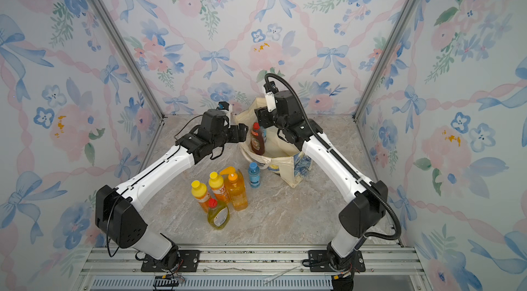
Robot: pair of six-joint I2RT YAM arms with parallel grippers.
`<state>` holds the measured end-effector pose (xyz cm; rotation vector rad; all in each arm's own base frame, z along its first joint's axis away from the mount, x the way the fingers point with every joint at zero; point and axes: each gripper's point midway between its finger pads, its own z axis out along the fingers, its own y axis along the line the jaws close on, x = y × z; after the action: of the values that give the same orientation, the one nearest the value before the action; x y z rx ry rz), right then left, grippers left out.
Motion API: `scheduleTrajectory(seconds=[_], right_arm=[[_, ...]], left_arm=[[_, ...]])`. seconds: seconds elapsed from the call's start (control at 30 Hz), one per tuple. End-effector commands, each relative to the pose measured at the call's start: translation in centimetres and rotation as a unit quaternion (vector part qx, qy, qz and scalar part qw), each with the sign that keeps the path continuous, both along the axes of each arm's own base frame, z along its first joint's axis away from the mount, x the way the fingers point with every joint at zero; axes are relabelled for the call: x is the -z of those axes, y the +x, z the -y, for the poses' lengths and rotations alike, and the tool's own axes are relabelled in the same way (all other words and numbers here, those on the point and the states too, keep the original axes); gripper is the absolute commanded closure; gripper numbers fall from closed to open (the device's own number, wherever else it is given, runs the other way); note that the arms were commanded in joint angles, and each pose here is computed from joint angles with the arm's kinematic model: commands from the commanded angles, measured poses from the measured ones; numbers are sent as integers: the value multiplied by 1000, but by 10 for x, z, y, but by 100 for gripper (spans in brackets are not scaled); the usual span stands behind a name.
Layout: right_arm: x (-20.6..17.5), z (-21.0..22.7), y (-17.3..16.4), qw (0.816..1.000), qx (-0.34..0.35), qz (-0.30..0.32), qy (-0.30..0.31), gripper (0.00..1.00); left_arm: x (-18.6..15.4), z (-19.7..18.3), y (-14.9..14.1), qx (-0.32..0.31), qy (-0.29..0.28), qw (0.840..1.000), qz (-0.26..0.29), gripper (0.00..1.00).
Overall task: Pack dish soap into the shopping bag
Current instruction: Place the bottle of dish soap in the shopping bag, then pick up the bottle of dish soap at the center of the board.
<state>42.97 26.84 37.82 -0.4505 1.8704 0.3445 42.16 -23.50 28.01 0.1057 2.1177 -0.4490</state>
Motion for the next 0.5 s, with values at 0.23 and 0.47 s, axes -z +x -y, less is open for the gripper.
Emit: scheduleTrajectory(seconds=[0.23, 0.47], right_arm=[[4, 31, -120, 999, 21, -43, -1, 33], [38, 6, -175, 995, -35, -85, -29, 33]], left_arm=[[-23, -11, 2, -29, 0, 999, 27, 2], [-28, -19, 2, -49, 2, 998, 36, 2]])
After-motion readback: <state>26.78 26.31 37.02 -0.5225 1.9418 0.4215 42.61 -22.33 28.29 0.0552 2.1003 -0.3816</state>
